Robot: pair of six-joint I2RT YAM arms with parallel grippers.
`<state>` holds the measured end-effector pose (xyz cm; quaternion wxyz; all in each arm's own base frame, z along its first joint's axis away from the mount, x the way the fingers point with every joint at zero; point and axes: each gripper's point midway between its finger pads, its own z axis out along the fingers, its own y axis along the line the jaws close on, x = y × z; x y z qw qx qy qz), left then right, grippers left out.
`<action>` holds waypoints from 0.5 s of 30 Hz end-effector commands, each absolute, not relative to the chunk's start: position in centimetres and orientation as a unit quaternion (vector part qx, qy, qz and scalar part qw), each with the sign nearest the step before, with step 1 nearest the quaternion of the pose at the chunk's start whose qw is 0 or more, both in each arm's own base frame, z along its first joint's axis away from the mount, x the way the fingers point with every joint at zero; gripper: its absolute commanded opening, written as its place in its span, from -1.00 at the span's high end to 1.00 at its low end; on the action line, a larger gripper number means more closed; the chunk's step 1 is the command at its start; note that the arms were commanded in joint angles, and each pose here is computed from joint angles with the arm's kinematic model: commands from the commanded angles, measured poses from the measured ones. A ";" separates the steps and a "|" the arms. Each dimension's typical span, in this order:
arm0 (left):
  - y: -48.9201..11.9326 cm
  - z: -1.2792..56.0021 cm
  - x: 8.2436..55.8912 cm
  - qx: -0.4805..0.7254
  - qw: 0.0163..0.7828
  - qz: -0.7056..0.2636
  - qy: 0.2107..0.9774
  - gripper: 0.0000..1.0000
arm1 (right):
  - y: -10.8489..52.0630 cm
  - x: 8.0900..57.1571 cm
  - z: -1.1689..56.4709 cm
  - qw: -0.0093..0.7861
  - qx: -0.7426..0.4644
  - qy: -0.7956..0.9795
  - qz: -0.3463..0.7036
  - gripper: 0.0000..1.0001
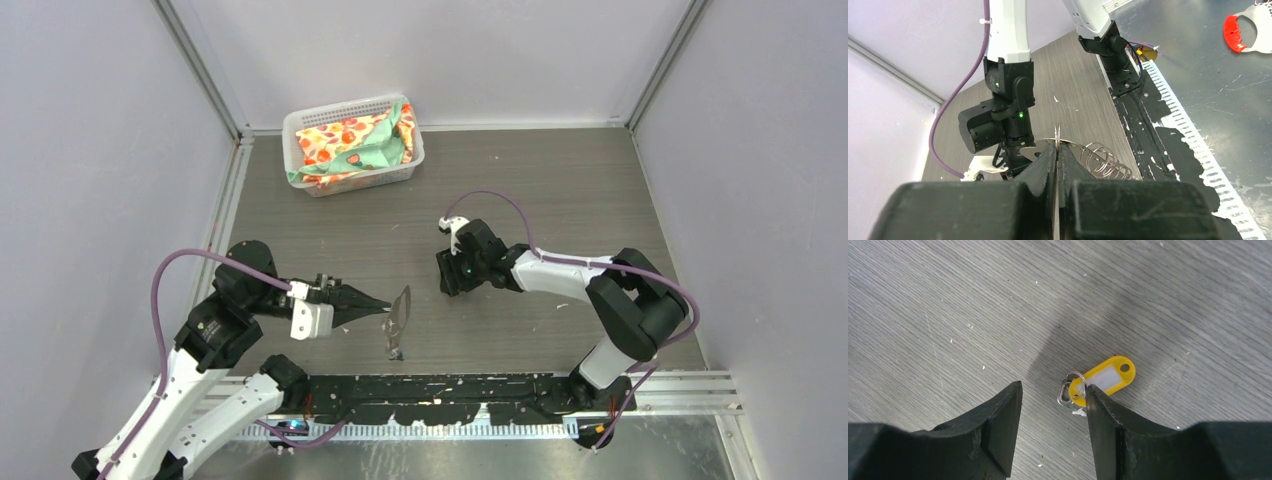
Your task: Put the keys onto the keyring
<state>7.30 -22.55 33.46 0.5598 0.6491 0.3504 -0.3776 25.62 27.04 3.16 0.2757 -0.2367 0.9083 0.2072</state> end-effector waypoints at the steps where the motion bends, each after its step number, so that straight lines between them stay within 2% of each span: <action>1: -22.5 35.8 6.9 0.648 0.582 -0.372 0.322 0.99 | 28.2 26.2 3.7 0.284 -0.239 0.903 0.218 -0.10; 7: -22.6 35.8 6.9 0.648 0.583 -0.372 0.321 0.99 | 28.7 26.8 4.1 0.293 -0.233 0.901 0.219 -0.10; 12: -22.5 35.9 7.0 0.646 0.586 -0.368 0.322 0.99 | 28.7 26.9 4.3 0.291 -0.234 0.902 0.215 0.07; 15: -22.4 35.9 7.0 0.646 0.586 -0.367 0.323 0.99 | 28.4 26.8 4.7 0.293 -0.231 0.904 0.210 0.08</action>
